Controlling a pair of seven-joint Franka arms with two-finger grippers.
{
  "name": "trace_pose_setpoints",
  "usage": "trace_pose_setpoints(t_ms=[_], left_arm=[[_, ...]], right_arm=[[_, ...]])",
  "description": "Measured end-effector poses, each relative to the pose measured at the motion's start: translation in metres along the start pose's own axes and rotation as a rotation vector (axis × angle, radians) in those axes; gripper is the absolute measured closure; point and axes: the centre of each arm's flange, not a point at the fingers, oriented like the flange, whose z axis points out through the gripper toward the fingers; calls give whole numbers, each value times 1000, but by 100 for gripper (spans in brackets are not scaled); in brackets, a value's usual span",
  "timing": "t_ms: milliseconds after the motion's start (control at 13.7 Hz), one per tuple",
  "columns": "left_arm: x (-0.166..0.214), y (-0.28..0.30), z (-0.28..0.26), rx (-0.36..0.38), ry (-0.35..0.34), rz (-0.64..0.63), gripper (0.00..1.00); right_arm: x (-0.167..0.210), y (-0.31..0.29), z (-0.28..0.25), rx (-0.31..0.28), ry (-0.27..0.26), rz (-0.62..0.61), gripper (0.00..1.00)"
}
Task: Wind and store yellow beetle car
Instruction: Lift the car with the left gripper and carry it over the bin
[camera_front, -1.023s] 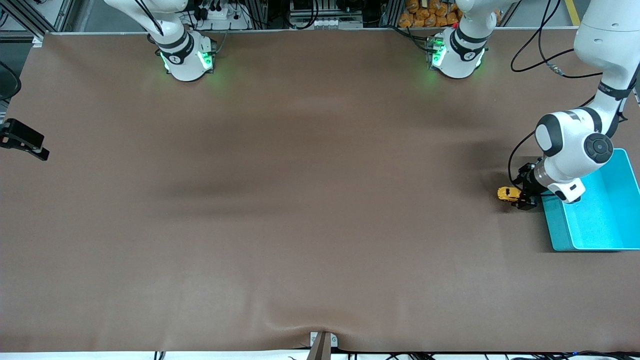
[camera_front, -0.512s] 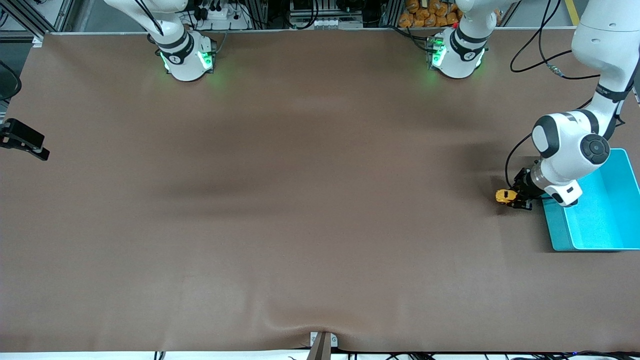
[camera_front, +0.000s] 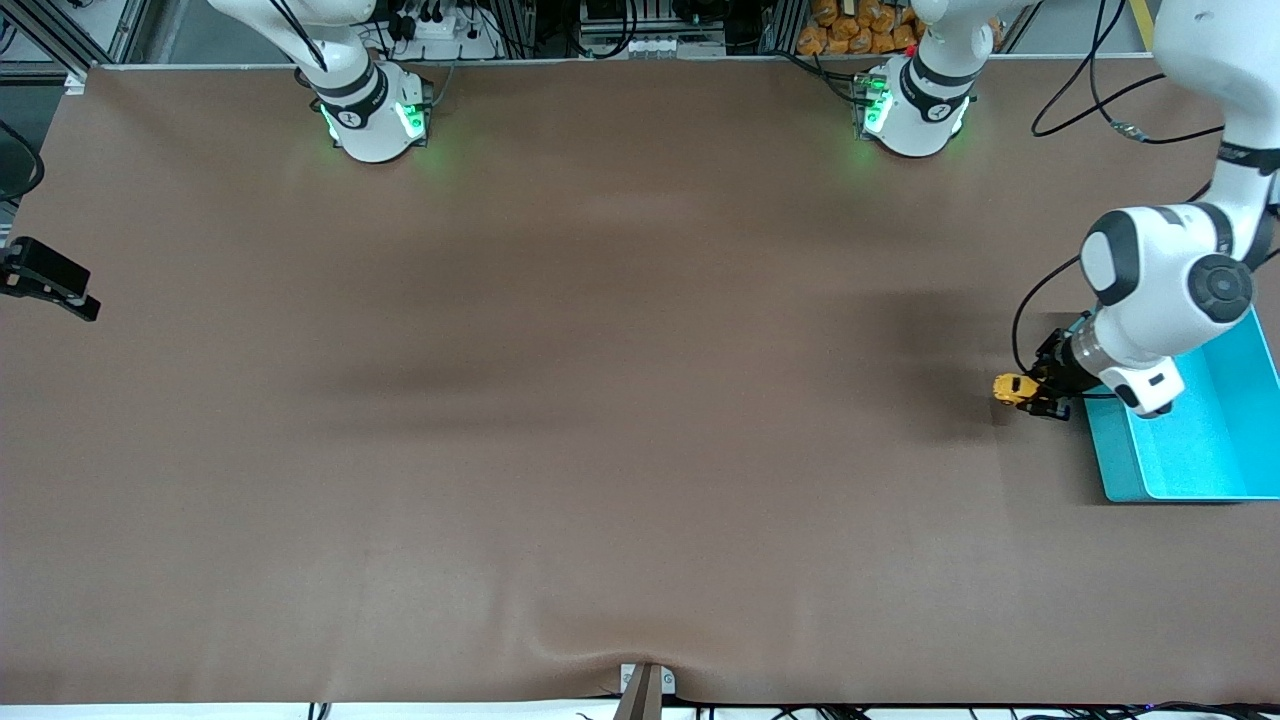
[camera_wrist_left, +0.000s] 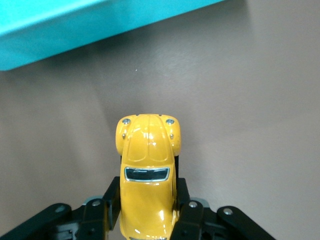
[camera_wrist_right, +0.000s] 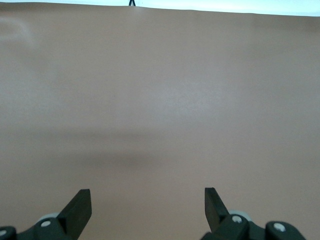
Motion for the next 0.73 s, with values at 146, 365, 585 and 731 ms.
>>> trace_pose_setpoints(t_ms=[146, 365, 585, 731], left_arm=[[5, 13, -26, 6, 2, 41, 53], [12, 25, -52, 39, 36, 140, 53], [21, 36, -78, 41, 99, 227, 53], [29, 43, -92, 53, 101, 305, 53]], right_arm=[[0, 0, 0, 0, -1, 0, 0], [0, 0, 1, 0, -1, 0, 0], [0, 0, 1, 0, -1, -1, 0], [0, 0, 1, 0, -1, -1, 0]])
